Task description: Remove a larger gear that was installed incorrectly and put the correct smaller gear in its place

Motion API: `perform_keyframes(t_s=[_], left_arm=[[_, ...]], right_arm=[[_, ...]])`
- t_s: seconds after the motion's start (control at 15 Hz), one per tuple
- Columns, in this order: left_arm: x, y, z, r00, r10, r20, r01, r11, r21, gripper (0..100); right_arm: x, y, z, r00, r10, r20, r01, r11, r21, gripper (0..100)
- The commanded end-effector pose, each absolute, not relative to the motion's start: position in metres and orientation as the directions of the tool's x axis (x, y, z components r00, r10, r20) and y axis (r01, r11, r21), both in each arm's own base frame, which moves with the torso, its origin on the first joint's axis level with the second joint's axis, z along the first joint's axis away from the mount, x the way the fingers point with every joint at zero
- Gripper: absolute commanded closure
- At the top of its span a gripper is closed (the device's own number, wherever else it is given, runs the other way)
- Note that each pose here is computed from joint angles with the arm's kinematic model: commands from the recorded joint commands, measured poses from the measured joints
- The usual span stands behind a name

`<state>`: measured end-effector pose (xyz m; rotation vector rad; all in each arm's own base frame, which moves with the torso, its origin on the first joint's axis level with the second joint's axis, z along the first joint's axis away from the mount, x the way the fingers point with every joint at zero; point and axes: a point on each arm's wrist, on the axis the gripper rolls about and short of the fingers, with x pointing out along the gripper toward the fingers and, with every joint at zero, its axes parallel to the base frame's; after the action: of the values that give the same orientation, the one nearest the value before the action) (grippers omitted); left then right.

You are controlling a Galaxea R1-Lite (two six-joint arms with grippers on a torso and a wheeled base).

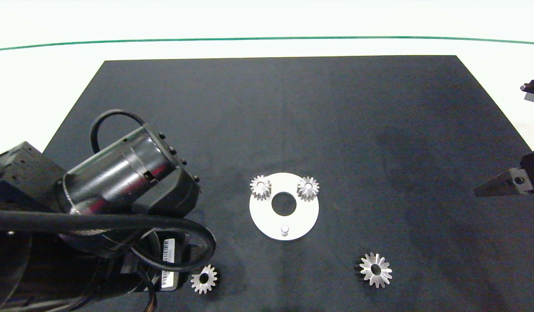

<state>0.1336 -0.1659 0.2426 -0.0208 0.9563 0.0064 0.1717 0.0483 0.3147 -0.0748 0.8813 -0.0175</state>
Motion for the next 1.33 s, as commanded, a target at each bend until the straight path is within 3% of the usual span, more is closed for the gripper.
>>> perform_keyframes(t_s=[0.07, 0.2, 0.67, 0.93, 1.33], left_arm=[[0.141, -0.180, 0.226, 0.542, 0.049, -0.839, -0.017, 0.999, 0.047, 0], [0.139, -0.189, 0.216, 0.525, 0.063, -0.849, 0.008, 0.997, 0.079, 0], [0.145, -0.197, 0.199, 0.542, 0.002, -0.840, 0.011, 1.000, 0.010, 0], [0.145, -0.196, 0.188, 0.523, 0.035, -0.852, 0.007, 0.999, 0.045, 0], [0.150, -0.203, 0.176, 0.545, -0.002, -0.839, 0.008, 1.000, 0.003, 0]], right_arm=[[0.171, 0.048, 0.314, 0.632, -0.050, -0.773, -0.013, 0.997, -0.074, 9], [0.173, 0.048, 0.314, 0.632, -0.051, -0.773, -0.011, 0.997, -0.074, 9], [0.181, 0.050, 0.306, 0.649, -0.050, -0.759, -0.008, 0.997, -0.073, 9], [0.181, 0.050, 0.305, 0.648, -0.050, -0.760, -0.012, 0.997, -0.076, 9], [0.180, 0.050, 0.305, 0.648, -0.048, -0.760, -0.014, 0.997, -0.075, 9]])
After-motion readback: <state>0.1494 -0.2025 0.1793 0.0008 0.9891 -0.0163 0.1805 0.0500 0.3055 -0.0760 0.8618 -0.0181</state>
